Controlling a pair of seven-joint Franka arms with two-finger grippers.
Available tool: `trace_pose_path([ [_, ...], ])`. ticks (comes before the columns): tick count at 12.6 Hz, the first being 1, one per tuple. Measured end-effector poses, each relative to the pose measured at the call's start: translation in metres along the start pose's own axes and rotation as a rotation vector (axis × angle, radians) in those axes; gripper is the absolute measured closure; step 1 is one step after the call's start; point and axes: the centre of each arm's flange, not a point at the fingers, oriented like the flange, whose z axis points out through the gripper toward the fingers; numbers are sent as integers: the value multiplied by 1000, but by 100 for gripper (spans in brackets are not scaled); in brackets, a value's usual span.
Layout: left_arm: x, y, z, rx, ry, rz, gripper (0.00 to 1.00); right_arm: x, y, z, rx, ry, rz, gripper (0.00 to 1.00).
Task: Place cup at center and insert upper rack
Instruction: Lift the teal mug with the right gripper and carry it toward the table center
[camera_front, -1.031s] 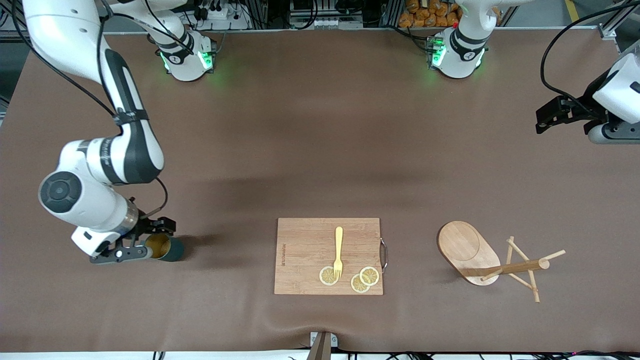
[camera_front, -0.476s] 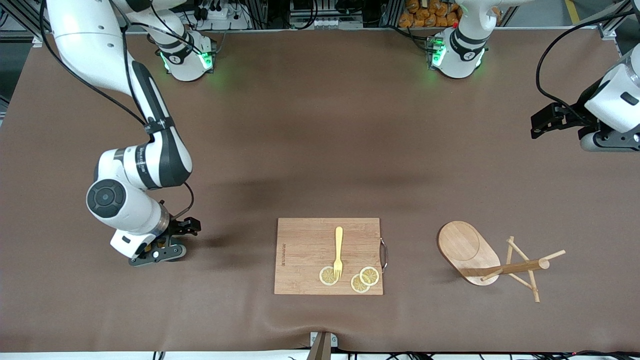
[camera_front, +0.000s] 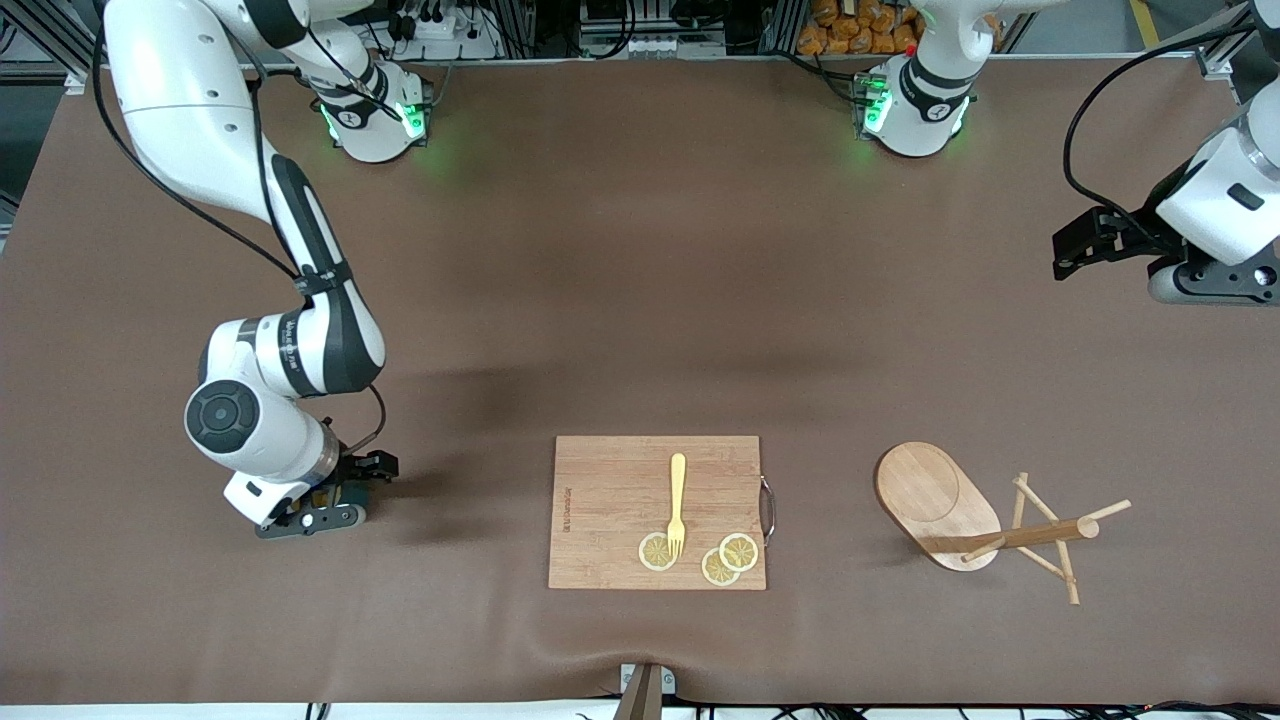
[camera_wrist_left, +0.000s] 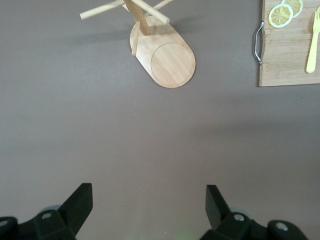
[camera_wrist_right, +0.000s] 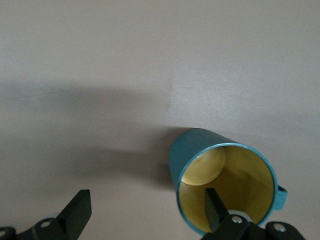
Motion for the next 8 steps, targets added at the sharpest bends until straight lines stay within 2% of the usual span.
trace_pose_path([
  [2,2,7,-2,-29,19,8,0,1,9,13,-2,6,14,0],
  [3,2,11,-3,-34,25,14,0,1,13,20,-3,10,19,9],
  [8,2,17,-3,-33,25,26,0,6,17,29,-4,56,24,69],
])
